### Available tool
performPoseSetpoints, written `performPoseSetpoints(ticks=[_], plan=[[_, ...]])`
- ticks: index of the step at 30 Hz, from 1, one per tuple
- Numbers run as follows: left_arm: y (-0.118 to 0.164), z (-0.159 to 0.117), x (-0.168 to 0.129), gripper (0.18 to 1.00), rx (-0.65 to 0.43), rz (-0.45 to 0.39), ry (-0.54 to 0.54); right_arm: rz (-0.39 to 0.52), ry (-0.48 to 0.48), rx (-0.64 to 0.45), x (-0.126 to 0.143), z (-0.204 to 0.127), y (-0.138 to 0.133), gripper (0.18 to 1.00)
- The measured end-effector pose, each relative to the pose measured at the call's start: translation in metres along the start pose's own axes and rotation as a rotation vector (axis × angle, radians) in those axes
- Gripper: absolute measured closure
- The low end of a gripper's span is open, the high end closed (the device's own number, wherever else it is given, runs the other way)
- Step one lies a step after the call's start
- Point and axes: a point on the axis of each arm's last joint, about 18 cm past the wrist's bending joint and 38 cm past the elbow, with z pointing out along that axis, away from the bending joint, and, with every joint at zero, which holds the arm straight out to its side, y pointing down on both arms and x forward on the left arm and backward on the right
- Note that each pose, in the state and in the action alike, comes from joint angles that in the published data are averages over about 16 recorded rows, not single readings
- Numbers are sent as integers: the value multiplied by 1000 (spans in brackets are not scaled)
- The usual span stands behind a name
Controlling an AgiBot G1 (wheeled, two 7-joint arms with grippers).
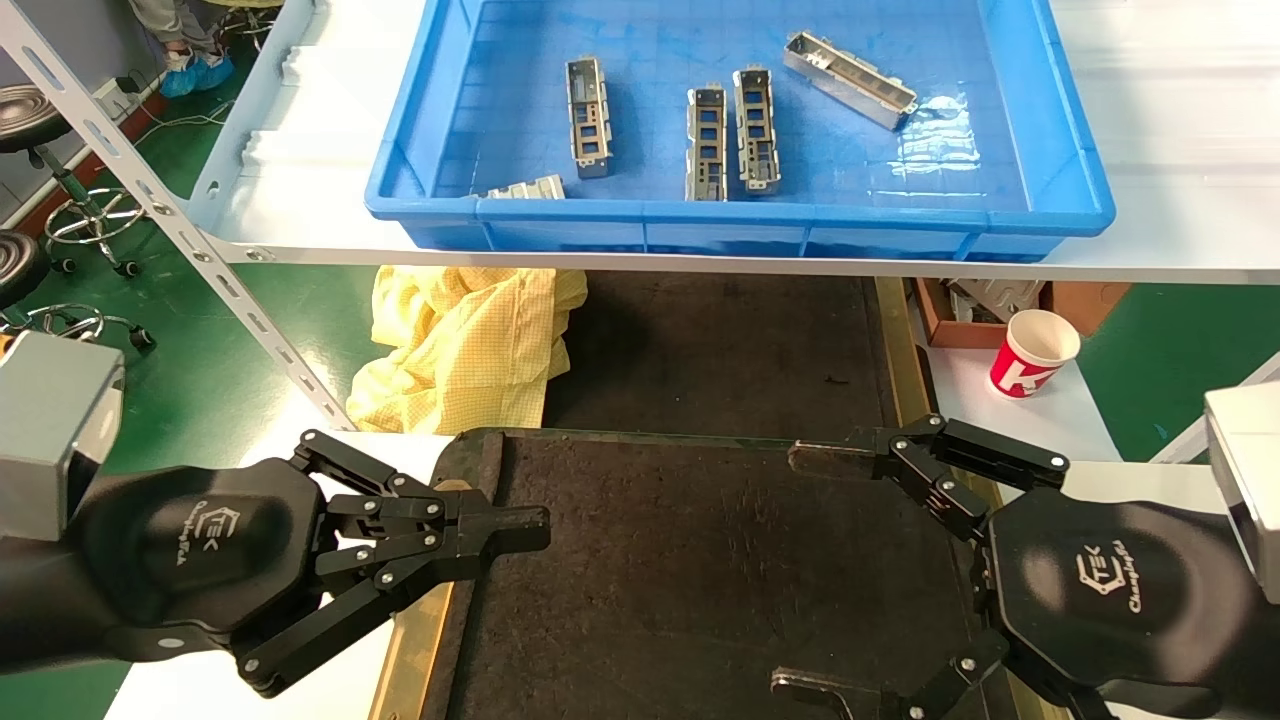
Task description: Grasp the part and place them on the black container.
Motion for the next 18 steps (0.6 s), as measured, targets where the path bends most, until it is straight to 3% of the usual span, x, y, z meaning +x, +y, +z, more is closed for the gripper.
performPoseSetpoints(ticks=[9, 18], plan=[[0, 0, 0, 987, 0, 0, 0, -20, 5, -2, 5, 0, -8, 178], [0, 0, 0, 988, 0, 0, 0, -76, 45, 12, 37, 2, -46, 178]])
